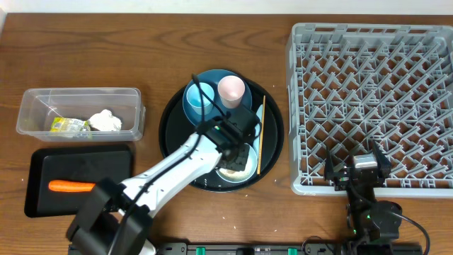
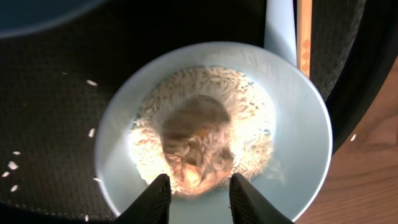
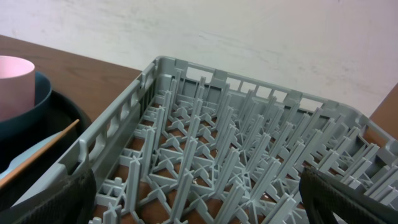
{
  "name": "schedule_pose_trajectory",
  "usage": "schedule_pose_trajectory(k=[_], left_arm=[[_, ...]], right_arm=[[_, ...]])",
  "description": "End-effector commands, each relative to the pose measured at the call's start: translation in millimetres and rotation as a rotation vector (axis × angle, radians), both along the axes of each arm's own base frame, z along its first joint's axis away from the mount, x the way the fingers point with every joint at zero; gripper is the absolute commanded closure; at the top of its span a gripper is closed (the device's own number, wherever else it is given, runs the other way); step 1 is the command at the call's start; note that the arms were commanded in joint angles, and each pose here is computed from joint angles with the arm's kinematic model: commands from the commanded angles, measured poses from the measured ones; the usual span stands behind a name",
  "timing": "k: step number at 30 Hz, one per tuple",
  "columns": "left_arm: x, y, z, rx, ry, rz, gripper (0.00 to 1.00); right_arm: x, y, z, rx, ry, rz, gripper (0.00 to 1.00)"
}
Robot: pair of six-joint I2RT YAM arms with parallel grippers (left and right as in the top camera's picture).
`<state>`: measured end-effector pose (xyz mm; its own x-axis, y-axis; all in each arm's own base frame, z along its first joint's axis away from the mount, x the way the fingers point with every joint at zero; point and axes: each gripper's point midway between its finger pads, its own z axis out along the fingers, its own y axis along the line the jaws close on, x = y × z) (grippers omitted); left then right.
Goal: Sort waste into correct bins and load items into the dishwasher rack
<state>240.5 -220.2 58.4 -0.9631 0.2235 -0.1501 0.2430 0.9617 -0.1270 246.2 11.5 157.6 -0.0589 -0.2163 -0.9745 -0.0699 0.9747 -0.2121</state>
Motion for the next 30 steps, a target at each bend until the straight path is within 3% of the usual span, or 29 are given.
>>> schedule_pose_trajectory(k=[1,10,13,16,30], left_arm=[[7.9,-2.6,19.5,-0.062,-0.023,0.015,0.68],[5.9,-2.5,19.0,-0.062,-0.014,0.013,0.67],[4.9,-1.9,17.5,-0.059,-0.01,0.012,0.5],[2.4,-0.3,11.7,-0.047,0.004,0.012,0.44],[4.7,-2.3,-9.3,-0.023,0.033,0.012,0.44]], right_arm=[[-0.1,-2.0,-0.6,-0.006,0.0,-0.008,0.01],[-0.1,-2.0,-0.6,-0.006,0.0,-0.008,0.01],[-0.1,-2.0,-0.6,-0.006,0.0,-0.008,0.01],[-0.1,-2.0,-0.6,-0.006,0.0,-0.008,0.01],[-0.1,-2.0,-0.6,-0.006,0.0,-0.008,0.01]])
